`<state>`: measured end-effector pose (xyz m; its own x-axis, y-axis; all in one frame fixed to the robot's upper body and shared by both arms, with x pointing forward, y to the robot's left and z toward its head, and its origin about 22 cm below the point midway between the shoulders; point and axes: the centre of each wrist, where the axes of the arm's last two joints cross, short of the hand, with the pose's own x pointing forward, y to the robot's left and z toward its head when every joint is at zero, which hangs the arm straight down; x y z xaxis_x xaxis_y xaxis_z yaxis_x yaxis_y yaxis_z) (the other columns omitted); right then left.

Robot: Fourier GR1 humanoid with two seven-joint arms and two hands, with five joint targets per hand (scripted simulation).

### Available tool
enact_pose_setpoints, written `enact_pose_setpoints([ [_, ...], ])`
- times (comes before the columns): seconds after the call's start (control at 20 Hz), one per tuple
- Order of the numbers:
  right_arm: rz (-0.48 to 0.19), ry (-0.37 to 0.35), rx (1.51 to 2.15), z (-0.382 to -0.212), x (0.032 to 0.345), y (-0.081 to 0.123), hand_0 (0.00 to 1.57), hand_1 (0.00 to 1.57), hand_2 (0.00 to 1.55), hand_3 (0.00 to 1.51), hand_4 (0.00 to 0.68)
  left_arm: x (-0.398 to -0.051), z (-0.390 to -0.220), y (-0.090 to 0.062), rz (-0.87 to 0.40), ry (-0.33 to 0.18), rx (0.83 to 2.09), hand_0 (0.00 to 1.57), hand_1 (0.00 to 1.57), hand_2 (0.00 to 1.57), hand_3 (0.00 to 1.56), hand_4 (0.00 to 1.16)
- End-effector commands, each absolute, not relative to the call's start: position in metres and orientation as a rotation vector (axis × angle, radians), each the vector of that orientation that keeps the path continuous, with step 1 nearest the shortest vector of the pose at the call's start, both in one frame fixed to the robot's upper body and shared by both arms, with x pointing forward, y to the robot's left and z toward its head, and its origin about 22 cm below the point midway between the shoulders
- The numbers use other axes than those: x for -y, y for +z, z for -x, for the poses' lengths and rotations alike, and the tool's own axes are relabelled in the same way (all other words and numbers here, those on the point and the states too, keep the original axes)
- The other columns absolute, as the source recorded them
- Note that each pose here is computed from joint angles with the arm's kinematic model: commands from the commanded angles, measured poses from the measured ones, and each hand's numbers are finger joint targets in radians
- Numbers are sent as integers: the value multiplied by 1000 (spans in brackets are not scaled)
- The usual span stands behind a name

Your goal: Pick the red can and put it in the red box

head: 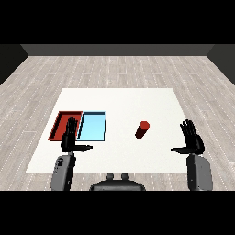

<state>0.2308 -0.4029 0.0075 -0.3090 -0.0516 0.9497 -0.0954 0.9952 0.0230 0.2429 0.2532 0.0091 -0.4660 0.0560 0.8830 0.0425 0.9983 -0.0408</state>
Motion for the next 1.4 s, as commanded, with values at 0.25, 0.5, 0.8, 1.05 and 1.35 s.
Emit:
enact_pose_setpoints([
  [0.25,-134,57,1847,-255,379,8,0,0,0,0,0,-241,-237,22,77,35,2066,0,0,0,0,0],
  [0.5,-138,46,1830,-271,356,4,0,0,0,0,0,-254,-253,9,55,46,2060,0,0,0,0,0],
  [0.8,-223,-45,1774,-296,341,-11,0,0,0,0,0,-251,-237,16,42,44,2063,0,0,0,0,0],
  [1.05,-248,-27,1754,-304,316,-28,0,0,0,0,0,-253,-241,9,58,56,2061,0,0,0,0,0],
  [1.35,-282,-69,1720,-275,316,-50,0,0,0,0,0,-240,-229,13,45,49,2074,0,0,0,0,0],
])
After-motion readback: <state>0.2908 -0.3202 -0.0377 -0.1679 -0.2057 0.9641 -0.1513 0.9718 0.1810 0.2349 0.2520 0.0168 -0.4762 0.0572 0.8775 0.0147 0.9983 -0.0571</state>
